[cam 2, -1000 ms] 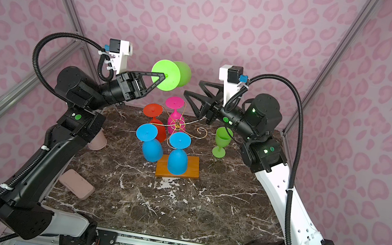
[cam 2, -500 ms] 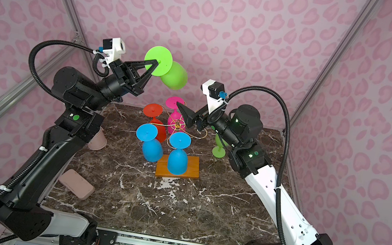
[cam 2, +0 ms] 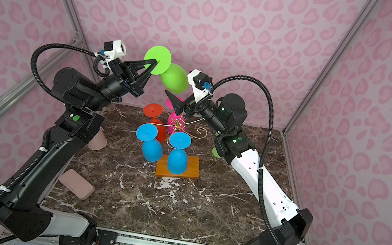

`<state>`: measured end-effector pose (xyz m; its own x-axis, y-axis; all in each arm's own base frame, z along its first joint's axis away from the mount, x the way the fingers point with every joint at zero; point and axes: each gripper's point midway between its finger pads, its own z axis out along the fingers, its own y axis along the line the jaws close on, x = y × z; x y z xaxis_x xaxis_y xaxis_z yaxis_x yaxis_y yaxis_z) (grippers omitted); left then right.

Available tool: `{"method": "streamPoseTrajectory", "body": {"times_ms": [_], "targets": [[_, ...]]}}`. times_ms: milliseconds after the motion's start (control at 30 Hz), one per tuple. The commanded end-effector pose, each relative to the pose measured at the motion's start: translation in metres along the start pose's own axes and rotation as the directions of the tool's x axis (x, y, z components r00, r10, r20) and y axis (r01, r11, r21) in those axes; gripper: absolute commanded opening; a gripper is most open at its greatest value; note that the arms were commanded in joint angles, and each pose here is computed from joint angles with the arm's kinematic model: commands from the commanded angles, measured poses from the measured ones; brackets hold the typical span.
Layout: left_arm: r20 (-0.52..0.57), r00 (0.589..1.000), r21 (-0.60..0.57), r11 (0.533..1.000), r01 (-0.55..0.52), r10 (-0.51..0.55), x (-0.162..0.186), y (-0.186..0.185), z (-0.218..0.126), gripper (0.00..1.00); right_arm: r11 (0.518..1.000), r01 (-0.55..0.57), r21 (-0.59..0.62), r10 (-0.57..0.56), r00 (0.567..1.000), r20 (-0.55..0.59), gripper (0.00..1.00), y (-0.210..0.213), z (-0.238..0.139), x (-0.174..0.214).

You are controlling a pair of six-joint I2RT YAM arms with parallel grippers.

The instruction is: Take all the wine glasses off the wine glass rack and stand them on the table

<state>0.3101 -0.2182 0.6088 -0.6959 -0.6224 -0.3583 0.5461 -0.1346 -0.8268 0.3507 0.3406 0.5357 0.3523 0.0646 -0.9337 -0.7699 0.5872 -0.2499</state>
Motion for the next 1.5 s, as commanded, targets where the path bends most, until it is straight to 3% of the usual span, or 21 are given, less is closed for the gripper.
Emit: {"method": "streamPoseTrajectory", "body": {"times_ms": [0,233,700,900,1033,1100,1200,1300,1467], "targets": [[0.006,1.000,0.046,0.999,-0.006,0.006,0.000,-0.014,-0.002,0.03,1.000,0.019,0.006,-0.019,1.000,0.022,0.98,-0.002,0.010,-0.002],[0.011,1.000,0.055,0.999,0.001,-0.002,0.000,-0.018,-0.006,0.03,1.000,0.011,0.028,-0.011,1.000,0.002,0.98,-0.006,0.028,0.009],[-0.005,0.999,0.054,0.997,0.052,-0.052,-0.002,-0.007,-0.002,0.05,0.997,-0.008,0.081,0.013,0.998,-0.056,0.80,-0.013,0.032,0.021],[0.018,0.999,0.047,0.998,0.031,-0.031,-0.007,-0.005,-0.005,0.55,0.991,-0.048,0.121,0.062,0.991,-0.117,0.73,-0.020,0.021,0.018],[0.055,0.993,0.014,0.994,-0.108,0.108,-0.013,-0.002,-0.009,0.68,0.979,-0.097,0.182,0.135,0.968,-0.212,0.68,-0.032,0.004,0.018],[0.076,0.976,-0.012,0.979,-0.202,0.203,-0.015,0.004,-0.012,0.69,0.972,-0.122,0.202,0.174,0.949,-0.262,0.66,-0.036,-0.008,0.020],[0.078,0.903,-0.050,0.907,-0.419,0.422,-0.017,0.007,-0.014,0.69,0.964,-0.145,0.223,0.219,0.909,-0.354,0.65,-0.038,-0.027,0.025],[0.065,0.765,-0.103,0.767,-0.634,0.641,-0.020,0.013,-0.016,0.70,0.961,-0.157,0.227,0.243,0.873,-0.424,0.62,-0.033,-0.046,0.028],[0.043,0.408,-0.217,0.407,-0.887,0.912,-0.028,0.024,-0.022,0.69,0.961,-0.169,0.218,0.257,0.835,-0.487,0.59,-0.024,-0.066,0.030]]}}
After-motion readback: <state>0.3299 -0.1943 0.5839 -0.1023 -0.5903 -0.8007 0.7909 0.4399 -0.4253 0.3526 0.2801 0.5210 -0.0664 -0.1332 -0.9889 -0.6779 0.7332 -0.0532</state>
